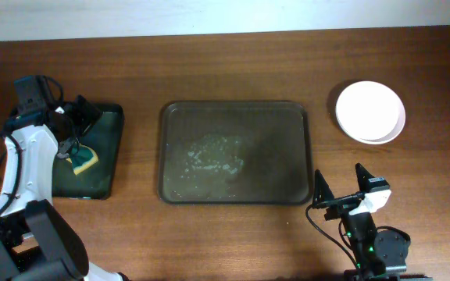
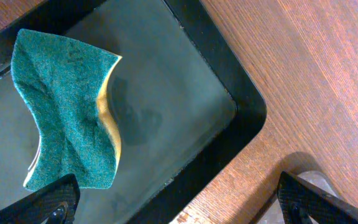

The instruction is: Clean dirty plates on tray and stack at the side

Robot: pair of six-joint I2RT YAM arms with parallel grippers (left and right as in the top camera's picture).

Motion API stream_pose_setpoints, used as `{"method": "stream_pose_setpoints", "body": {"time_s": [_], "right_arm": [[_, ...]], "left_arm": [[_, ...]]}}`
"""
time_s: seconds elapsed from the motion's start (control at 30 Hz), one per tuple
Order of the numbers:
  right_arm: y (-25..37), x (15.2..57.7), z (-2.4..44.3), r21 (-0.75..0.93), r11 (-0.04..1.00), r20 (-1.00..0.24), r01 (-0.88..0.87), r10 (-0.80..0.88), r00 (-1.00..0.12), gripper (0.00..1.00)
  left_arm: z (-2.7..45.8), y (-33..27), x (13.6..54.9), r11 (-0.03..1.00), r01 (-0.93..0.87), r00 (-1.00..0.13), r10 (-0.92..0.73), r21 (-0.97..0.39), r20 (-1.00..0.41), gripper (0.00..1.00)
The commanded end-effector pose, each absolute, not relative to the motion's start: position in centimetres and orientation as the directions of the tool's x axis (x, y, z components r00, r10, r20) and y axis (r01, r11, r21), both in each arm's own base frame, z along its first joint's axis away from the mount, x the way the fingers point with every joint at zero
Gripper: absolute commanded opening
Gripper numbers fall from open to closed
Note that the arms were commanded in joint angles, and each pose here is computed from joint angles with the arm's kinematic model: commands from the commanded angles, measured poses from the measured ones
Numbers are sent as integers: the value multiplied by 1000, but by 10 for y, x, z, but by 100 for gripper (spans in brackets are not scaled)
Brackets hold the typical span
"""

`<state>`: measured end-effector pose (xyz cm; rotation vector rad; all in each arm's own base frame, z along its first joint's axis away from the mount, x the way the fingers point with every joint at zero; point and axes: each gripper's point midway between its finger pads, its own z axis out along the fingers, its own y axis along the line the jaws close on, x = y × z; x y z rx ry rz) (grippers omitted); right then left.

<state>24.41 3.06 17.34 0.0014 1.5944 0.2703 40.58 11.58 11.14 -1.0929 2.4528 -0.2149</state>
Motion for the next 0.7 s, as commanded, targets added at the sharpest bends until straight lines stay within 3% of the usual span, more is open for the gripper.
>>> {"method": "stream_pose_setpoints", "body": {"time_s": [0.0,0.67], "right_arm": [[22,245,158,127,985,-989,-114,118,-85,98],[21,245,158,115,987,-991,-109,106,-81,98]], "left_arm": [[117,115,406,688,-651,-595,-725,-320,-347,100],[117,115,406,688,-652,-595,-725,-320,-346,99]]}}
